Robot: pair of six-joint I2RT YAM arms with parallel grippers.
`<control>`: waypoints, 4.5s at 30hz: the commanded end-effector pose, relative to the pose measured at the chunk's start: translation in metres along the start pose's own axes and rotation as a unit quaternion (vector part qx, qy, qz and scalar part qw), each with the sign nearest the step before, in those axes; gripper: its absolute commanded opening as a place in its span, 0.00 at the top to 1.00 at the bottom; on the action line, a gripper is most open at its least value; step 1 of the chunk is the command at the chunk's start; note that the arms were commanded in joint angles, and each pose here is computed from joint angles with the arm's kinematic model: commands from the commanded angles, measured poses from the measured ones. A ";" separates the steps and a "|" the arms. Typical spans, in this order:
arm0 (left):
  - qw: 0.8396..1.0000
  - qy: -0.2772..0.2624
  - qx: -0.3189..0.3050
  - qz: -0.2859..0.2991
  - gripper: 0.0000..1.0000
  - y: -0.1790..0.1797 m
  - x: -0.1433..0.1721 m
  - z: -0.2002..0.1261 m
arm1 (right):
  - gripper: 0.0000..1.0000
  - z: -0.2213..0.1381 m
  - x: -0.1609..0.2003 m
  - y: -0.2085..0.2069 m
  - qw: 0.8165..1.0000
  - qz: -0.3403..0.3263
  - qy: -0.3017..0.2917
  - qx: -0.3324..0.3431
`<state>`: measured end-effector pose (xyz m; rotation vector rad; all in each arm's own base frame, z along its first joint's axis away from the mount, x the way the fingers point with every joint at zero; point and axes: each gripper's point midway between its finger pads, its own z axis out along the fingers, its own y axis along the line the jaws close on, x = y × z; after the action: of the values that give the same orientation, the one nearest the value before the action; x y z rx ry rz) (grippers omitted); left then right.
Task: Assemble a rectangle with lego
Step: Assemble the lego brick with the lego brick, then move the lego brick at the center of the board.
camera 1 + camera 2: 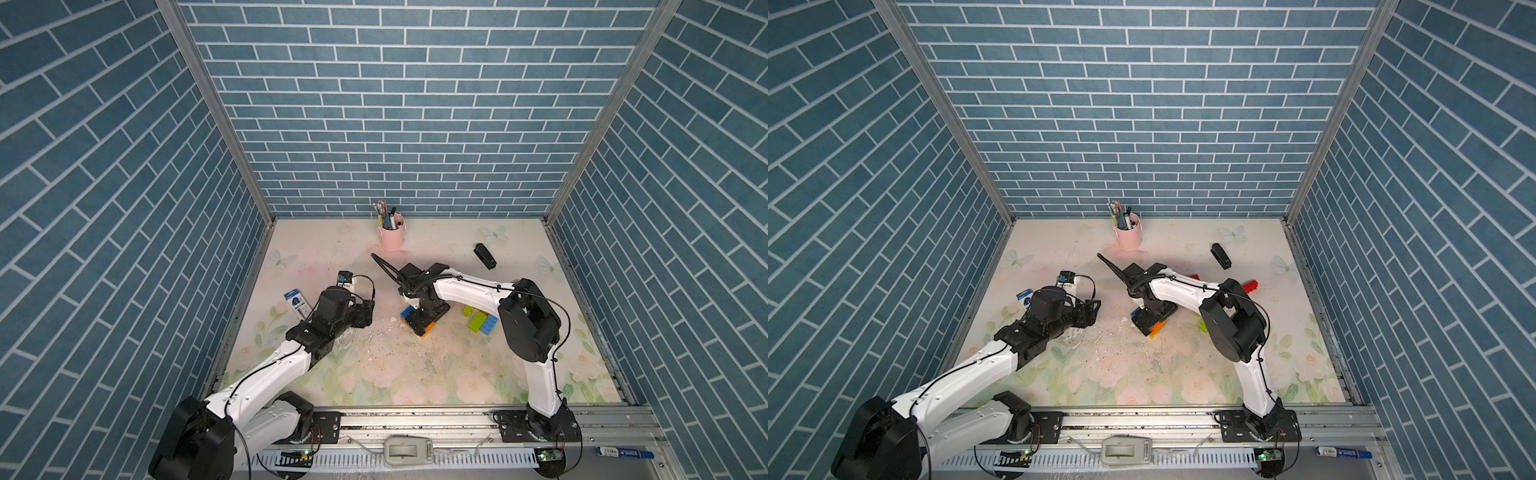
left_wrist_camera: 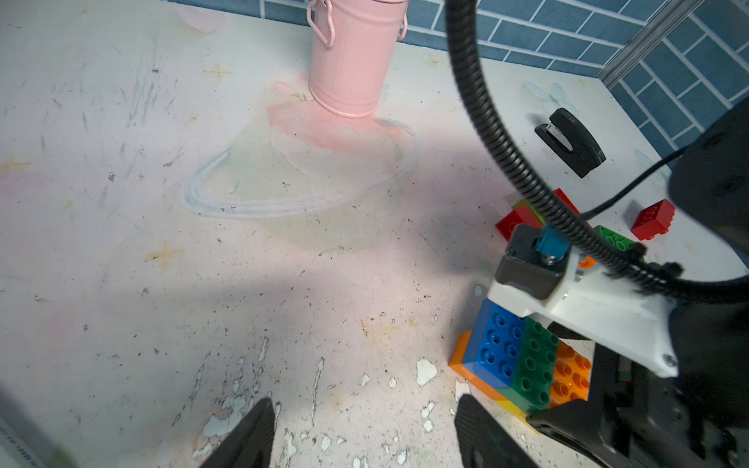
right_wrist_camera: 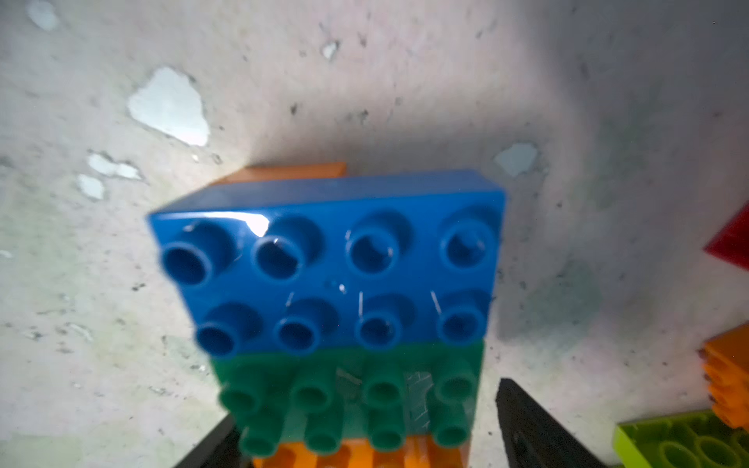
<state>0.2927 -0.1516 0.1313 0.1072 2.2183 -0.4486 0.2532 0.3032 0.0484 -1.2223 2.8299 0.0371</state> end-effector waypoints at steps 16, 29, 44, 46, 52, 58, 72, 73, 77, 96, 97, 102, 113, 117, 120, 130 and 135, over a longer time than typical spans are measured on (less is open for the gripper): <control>0.999 0.010 -0.016 0.027 0.24 -0.009 -0.010 -0.003 | 0.31 -0.052 0.011 0.023 0.818 0.522 -0.150 -0.188; 0.999 0.002 -0.025 0.023 0.24 -0.001 -0.006 -0.022 | 0.29 0.001 -0.006 0.031 0.797 0.557 -0.123 -0.200; 0.999 -0.004 -0.035 0.029 0.24 0.004 -0.006 -0.031 | 0.30 -0.001 -0.044 0.004 0.844 0.493 -0.117 -0.176; 0.999 -0.004 -0.036 0.028 0.24 0.005 -0.006 -0.031 | 0.30 -0.003 -0.055 0.004 0.850 0.479 -0.119 -0.182; 0.999 -0.005 -0.039 0.027 0.24 0.006 -0.007 -0.033 | 0.30 -0.006 -0.093 0.010 0.854 0.459 -0.133 -0.206; 0.998 -0.005 -0.048 0.028 0.24 0.009 -0.007 -0.038 | 0.31 -0.004 -0.111 0.018 0.849 0.455 -0.137 -0.230; 0.997 -0.016 -0.070 0.021 0.24 0.017 -0.014 -0.045 | 0.31 0.000 -0.140 0.057 0.851 0.432 -0.130 -0.269; 0.997 -0.016 -0.071 0.021 0.24 0.018 -0.014 -0.046 | 0.32 -0.001 -0.142 0.061 0.852 0.430 -0.131 -0.270; 0.997 -0.020 -0.071 0.019 0.24 0.018 -0.015 -0.047 | 0.32 0.009 -0.152 0.070 0.856 0.423 -0.127 -0.268; 0.995 -0.044 -0.086 0.021 0.14 0.022 -0.041 -0.066 | 0.27 -0.061 -0.156 0.058 0.872 0.356 -0.185 -0.281; 0.995 -0.051 -0.085 0.015 0.06 0.022 -0.046 -0.069 | 0.26 -0.066 -0.148 0.048 0.873 0.355 -0.192 -0.274; 0.994 -0.089 -0.055 0.018 0.01 0.007 -0.073 -0.088 | 0.26 -0.089 -0.093 0.001 0.882 0.354 -0.208 -0.232; 0.982 0.026 0.034 0.185 0.01 -0.091 -0.025 -0.011 | 0.46 -0.062 0.006 -0.120 0.958 0.251 -0.098 0.097; 0.973 0.077 0.042 0.215 0.01 -0.115 0.012 0.015 | 0.47 -0.044 -0.012 -0.125 0.963 0.240 -0.090 0.088; 0.975 0.084 0.051 0.198 0.01 -0.116 0.024 0.021 | 0.47 -0.032 -0.026 -0.123 0.965 0.233 -0.088 0.076; 0.979 0.086 0.030 0.185 0.01 -0.093 0.026 0.017 | 0.46 0.007 -0.049 -0.136 0.969 0.227 -0.066 0.071; 0.982 0.079 0.026 0.170 0.01 -0.086 0.021 0.015 | 0.58 0.017 -0.054 -0.136 0.971 0.220 -0.061 0.069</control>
<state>0.2691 -0.2451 0.1311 0.5916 2.2798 -0.3183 0.3889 0.2508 0.0369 -0.4866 2.8694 -0.0494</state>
